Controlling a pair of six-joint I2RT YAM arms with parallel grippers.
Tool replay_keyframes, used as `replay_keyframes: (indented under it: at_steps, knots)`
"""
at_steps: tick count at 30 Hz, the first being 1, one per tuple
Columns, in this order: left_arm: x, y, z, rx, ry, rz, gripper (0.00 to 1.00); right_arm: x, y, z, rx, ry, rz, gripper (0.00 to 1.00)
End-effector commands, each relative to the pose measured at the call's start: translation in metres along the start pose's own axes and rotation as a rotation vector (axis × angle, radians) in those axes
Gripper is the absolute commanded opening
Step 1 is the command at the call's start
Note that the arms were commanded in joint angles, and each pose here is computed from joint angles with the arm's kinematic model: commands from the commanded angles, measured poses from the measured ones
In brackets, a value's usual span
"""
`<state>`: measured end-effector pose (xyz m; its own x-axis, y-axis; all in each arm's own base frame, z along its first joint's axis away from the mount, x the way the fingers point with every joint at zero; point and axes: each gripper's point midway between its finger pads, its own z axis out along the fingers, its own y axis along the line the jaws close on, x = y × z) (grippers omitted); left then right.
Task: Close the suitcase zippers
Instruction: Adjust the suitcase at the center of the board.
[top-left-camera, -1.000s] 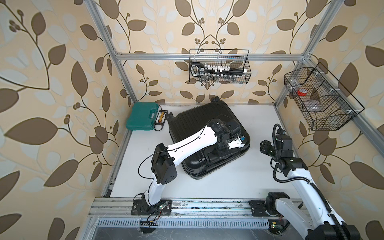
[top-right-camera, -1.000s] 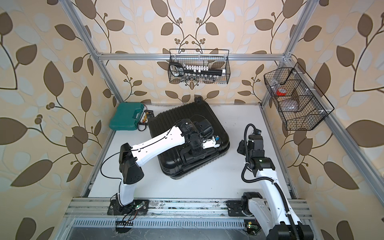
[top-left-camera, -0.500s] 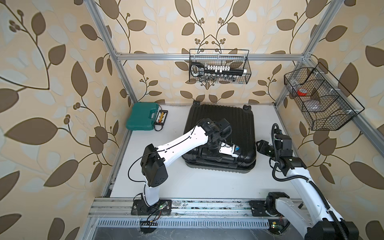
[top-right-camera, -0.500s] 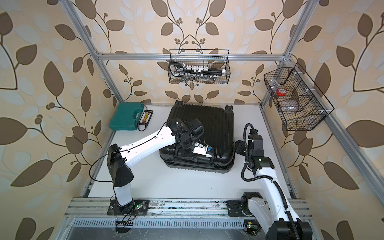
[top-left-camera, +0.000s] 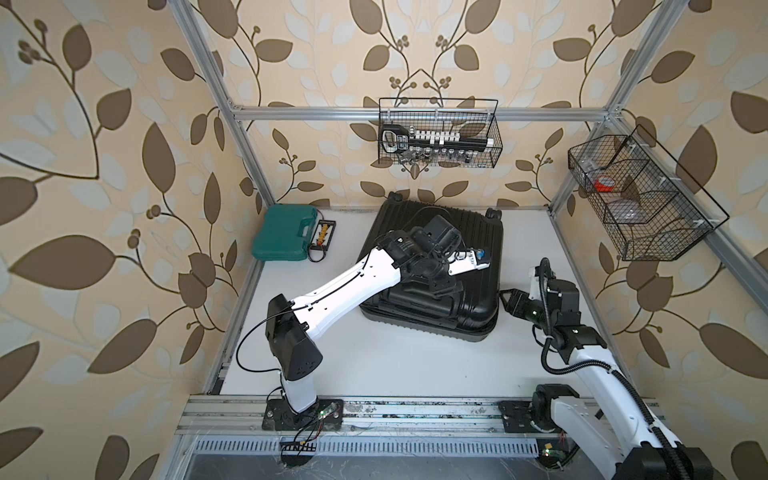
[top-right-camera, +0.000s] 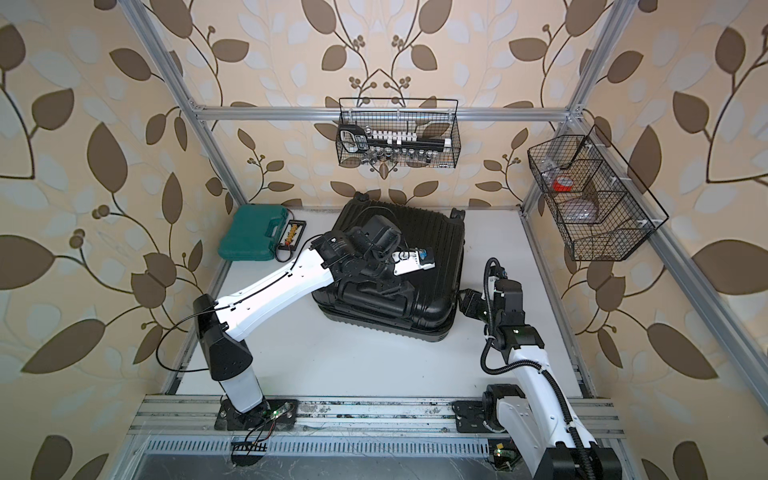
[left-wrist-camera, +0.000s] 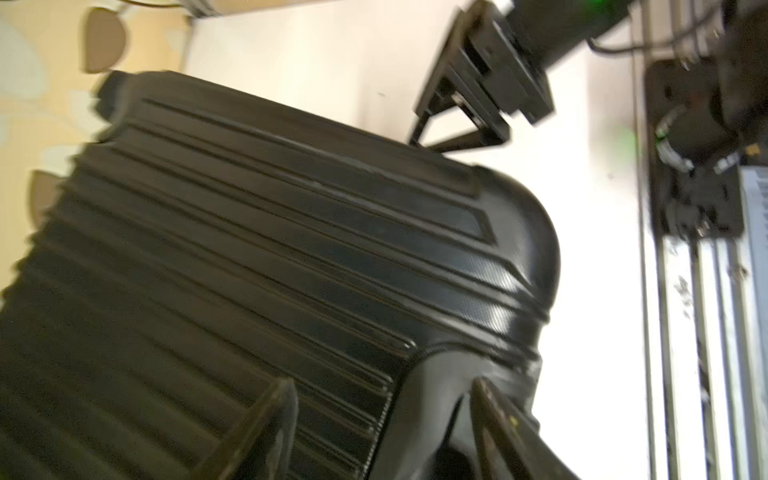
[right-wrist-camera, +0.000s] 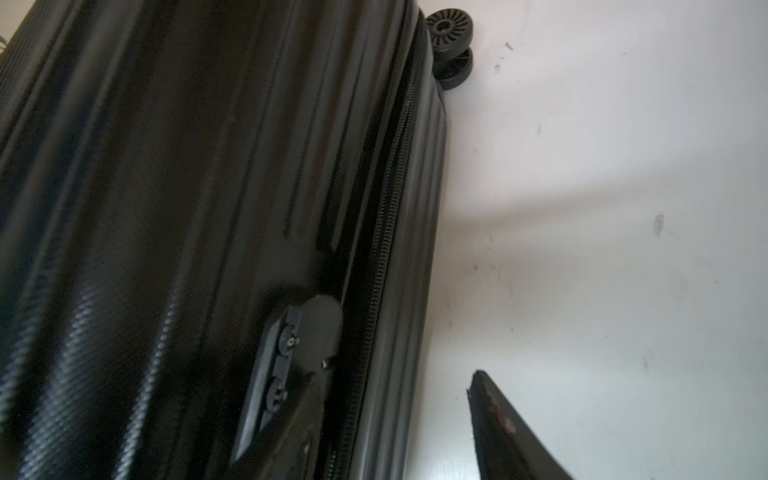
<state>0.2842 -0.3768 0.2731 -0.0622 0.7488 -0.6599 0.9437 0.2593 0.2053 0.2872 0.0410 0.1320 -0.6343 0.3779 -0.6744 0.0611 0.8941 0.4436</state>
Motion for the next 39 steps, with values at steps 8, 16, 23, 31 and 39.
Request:
replay_keyframes:
  at_steps: [8,16,23,31,39]
  knots:
    - [0.057,0.094,-0.130,-0.625,-0.297,-1.123,0.92,0.009,0.075,0.004,-0.211,-0.040,-0.212,0.58]
    - [0.165,0.057,-0.158,-0.744,-0.210,-1.742,0.91,0.026,0.108,0.015,-0.224,-0.017,-0.323,0.59]
    - [0.191,0.038,-0.145,-0.737,-0.075,-1.908,0.91,0.027,0.128,0.019,-0.227,-0.025,-0.375,0.59]
    - [0.204,0.054,-0.113,-0.674,0.003,-2.025,0.85,0.010,0.134,-0.002,-0.203,-0.098,-0.402,0.59]
    - [0.209,0.054,-0.077,-0.643,0.145,-2.036,0.79,-0.014,0.138,-0.027,-0.184,-0.162,-0.412,0.59]
